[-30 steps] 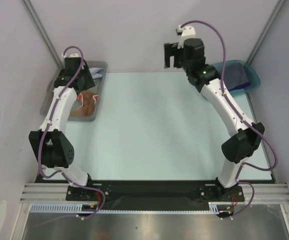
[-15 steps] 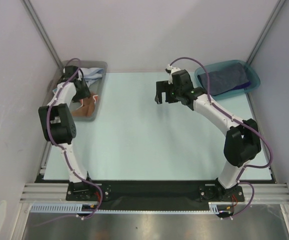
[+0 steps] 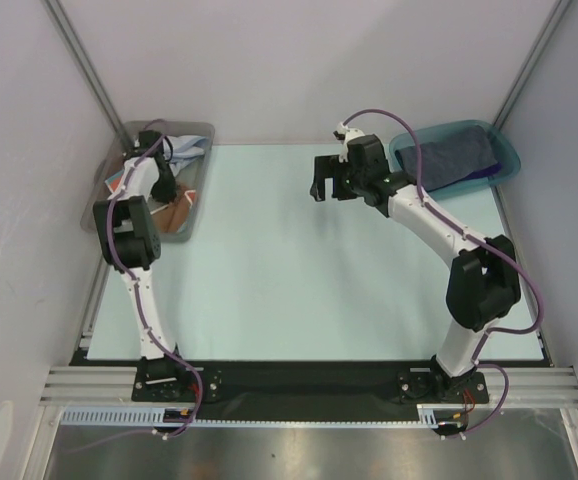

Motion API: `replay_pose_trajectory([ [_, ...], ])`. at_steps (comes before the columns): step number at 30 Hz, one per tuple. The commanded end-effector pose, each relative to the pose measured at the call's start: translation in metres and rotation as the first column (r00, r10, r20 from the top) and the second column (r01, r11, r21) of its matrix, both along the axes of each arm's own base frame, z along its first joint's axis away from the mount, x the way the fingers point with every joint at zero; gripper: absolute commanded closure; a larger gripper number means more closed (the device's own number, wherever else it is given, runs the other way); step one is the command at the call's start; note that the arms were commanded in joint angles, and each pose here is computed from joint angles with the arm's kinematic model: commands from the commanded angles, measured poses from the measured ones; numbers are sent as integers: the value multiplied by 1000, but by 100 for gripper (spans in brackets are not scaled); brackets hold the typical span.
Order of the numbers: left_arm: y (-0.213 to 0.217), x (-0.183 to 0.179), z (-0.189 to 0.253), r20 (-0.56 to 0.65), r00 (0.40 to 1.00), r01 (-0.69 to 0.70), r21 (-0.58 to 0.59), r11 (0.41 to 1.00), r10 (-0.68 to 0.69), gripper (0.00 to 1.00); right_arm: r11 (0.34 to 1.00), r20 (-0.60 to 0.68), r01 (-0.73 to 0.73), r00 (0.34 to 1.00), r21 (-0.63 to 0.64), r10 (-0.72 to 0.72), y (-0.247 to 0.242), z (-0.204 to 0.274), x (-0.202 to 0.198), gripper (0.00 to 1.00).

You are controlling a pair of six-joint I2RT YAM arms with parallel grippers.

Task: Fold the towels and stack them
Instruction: Grab crumpled towel, then move the towel to the center of the board

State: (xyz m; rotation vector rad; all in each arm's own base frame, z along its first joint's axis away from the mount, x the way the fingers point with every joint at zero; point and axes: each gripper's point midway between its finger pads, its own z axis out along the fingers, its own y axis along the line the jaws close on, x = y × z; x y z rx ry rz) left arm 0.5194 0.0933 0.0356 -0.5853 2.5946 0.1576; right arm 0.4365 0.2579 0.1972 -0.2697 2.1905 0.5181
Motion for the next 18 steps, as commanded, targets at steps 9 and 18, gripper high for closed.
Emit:
replay_pose_trajectory([
  [9, -109, 12, 301, 592, 782, 265, -31, 964, -196, 100, 997, 149, 11, 989, 71, -22, -19, 71, -29, 1],
  [18, -273, -106, 311, 728, 570, 676, -152, 721, -381, 94, 977, 172, 188, 964, 100, -203, -81, 91, -61, 0],
])
